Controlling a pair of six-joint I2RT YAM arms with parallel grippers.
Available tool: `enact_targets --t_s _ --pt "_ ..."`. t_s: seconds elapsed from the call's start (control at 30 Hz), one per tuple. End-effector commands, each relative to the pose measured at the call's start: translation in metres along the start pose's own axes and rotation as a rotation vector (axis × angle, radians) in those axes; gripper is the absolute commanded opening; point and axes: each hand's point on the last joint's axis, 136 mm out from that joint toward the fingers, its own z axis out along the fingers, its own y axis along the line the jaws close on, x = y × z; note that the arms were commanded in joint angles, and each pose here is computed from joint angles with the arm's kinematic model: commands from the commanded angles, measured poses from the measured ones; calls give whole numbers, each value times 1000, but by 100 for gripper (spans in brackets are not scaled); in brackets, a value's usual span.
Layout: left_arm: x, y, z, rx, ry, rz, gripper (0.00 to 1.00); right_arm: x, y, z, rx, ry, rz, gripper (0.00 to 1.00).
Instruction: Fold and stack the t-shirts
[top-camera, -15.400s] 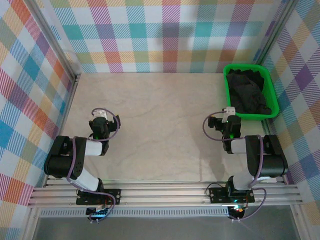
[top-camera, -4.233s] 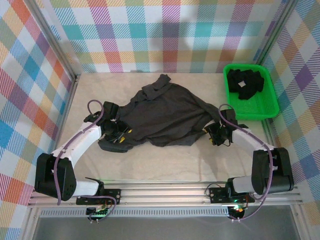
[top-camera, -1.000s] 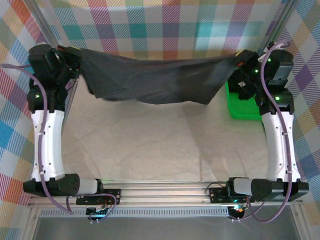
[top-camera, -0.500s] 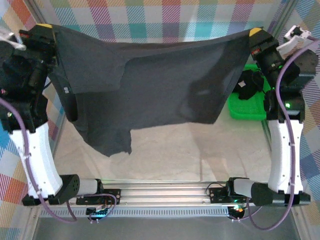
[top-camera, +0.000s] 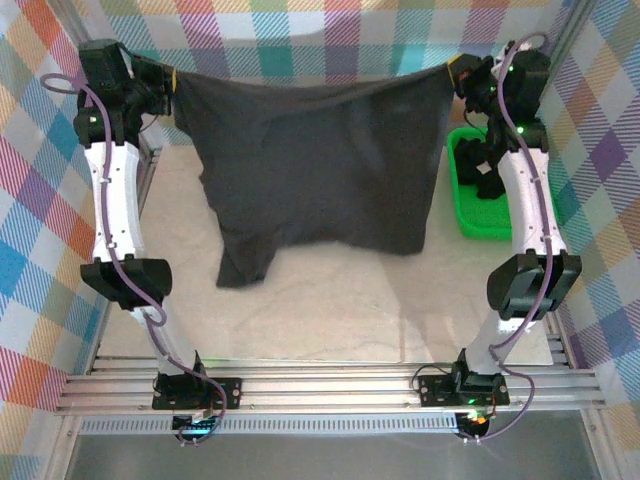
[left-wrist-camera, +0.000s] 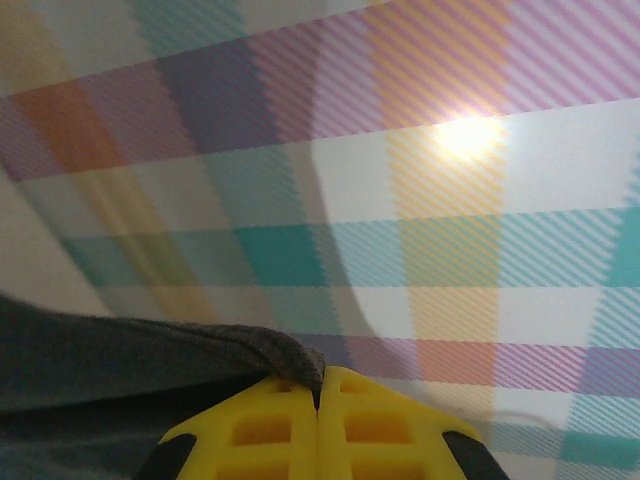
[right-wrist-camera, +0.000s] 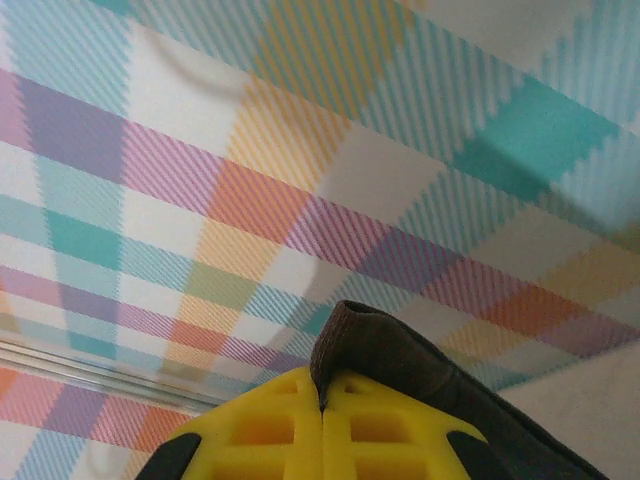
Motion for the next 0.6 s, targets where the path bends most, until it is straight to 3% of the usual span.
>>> enact_targets --t_s 0.0,0.17,0.33,0.43,0.47,0.53,0.57 --pt "-13 -99 -76 300 -61 83 0 -43 98 -43 -204 -136 -112 0" --pt "-1 -113 -126 312 -63 86 0 -64 106 -75 -183 -217 -108 0" --pt "30 -42 -177 72 -71 24 0 -39 66 -106 -51 -201 -93 0" --pt "72 64 -163 -102 20 -110 4 3 -6 -125 126 -162 -12 0" --pt "90 106 -164 -179 59 -158 11 19 -35 -134 192 -150 14 0" --pt "117 175 -166 -303 117 -213 35 56 -98 -151 361 -100 43 0" --pt "127 206 -168 -358 139 -197 48 78 -132 -160 454 -54 55 11"
